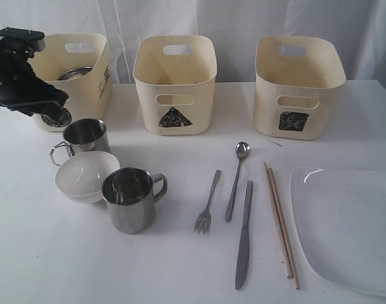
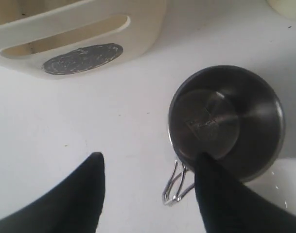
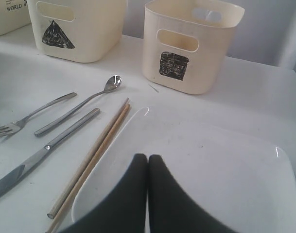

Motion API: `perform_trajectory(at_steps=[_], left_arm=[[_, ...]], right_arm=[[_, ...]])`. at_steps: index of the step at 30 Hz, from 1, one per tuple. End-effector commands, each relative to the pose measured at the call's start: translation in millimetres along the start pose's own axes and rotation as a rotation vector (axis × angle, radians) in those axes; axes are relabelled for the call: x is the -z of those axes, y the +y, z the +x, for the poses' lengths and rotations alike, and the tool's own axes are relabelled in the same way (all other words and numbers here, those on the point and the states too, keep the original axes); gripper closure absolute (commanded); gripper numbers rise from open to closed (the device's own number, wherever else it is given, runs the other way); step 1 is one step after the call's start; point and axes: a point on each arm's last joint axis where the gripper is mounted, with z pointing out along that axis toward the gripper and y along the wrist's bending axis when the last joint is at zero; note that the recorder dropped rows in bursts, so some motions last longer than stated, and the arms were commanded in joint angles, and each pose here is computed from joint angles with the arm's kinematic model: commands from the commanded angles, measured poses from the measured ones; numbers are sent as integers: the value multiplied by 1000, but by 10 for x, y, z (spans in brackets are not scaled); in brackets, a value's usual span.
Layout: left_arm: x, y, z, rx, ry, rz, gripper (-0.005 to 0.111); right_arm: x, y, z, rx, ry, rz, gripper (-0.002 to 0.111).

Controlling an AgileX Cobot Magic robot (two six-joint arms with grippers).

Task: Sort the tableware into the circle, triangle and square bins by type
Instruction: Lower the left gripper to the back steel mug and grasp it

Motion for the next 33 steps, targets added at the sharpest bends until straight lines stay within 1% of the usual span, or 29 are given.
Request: perform_trajectory(at_steps=[1, 5, 8, 12, 20, 29, 30, 31, 33], left_arm=[[-134, -31, -8, 39, -17, 28, 47], [-187, -97, 12, 3, 15, 49, 47], [-194, -157, -22, -14, -12, 50, 47], [-269, -183, -49, -13, -39, 48, 47], [-484, -169, 8, -6, 3, 54, 47], [-804, -164, 115, 24, 66, 75, 48], [-831, -164, 126, 27, 72, 77, 52], [-848, -163, 133, 27, 76, 78, 59], [-859, -165, 142, 27, 83, 80, 79]], right_arm=[[-3, -1, 18, -3, 0, 5, 108], [-3, -1, 18, -3, 0, 5, 108], [-3, -1, 18, -3, 0, 5, 108], [-3, -1, 18, -3, 0, 5, 108], [-3, -1, 18, -3, 0, 5, 108], [-3, -1, 18, -3, 0, 5, 108], [-3, -1, 18, -3, 0, 5, 108], [-3, -1, 18, -3, 0, 5, 108], [-3, -1, 18, -3, 0, 5, 108]])
